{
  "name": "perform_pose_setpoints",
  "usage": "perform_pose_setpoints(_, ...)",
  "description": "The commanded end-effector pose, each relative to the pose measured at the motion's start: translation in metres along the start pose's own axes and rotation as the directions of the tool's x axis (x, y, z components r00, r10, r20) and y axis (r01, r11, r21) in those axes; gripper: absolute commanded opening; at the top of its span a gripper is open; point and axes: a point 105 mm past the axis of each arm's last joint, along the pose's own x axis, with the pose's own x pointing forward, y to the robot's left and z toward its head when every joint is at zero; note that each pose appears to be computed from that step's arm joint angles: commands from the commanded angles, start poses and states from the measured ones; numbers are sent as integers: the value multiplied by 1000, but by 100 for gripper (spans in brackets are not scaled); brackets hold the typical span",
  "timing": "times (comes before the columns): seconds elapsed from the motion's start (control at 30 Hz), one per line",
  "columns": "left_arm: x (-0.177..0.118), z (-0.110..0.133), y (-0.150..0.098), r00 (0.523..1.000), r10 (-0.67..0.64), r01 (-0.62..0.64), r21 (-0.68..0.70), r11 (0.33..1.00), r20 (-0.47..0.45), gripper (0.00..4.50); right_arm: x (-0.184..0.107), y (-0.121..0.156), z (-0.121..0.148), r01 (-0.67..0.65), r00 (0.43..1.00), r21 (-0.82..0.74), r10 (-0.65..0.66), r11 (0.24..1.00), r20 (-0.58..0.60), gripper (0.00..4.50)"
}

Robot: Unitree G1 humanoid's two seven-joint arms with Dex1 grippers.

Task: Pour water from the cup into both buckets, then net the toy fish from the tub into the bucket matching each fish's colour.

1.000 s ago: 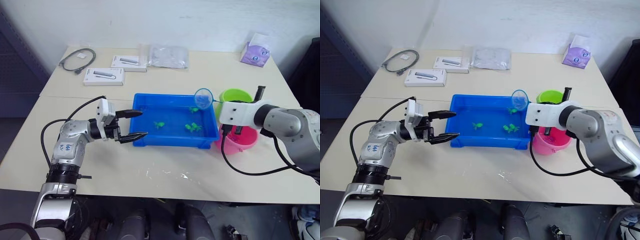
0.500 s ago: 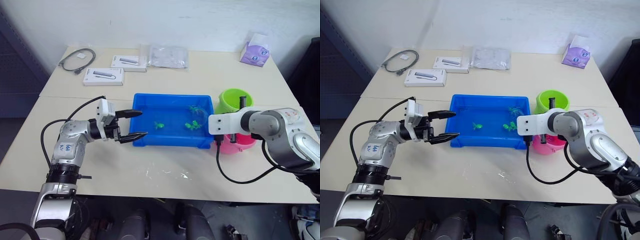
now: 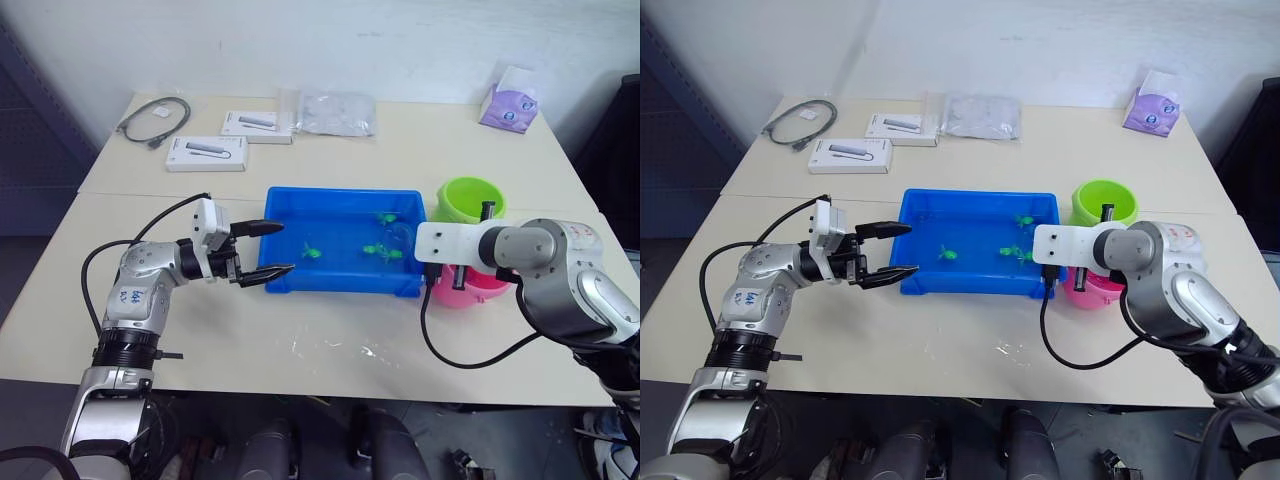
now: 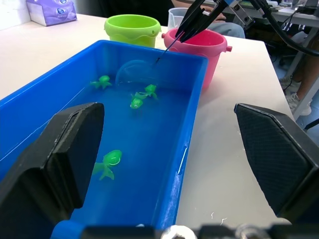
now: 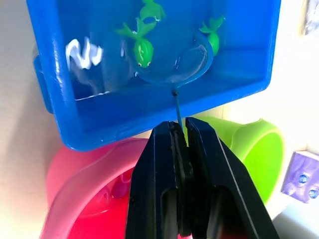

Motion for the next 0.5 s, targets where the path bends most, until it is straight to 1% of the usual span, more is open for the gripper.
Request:
perform_pose_setpoints(0.03,-5,10,1,1000,11,-11,40,999,20,449,-14,-1,5,-29,999,99,25,995,46,0)
perform_pose_setpoints(0.27,-4,11,1,1000,8,-9,43,999,23,449,-17,-1,8,-80,995,198,66,977,77,0)
perform_pose_setpoints(0.5,-2,12,1,1000,13,-14,45,999,25,449,-20,-4,7,-98,992,267,74,959,100,0)
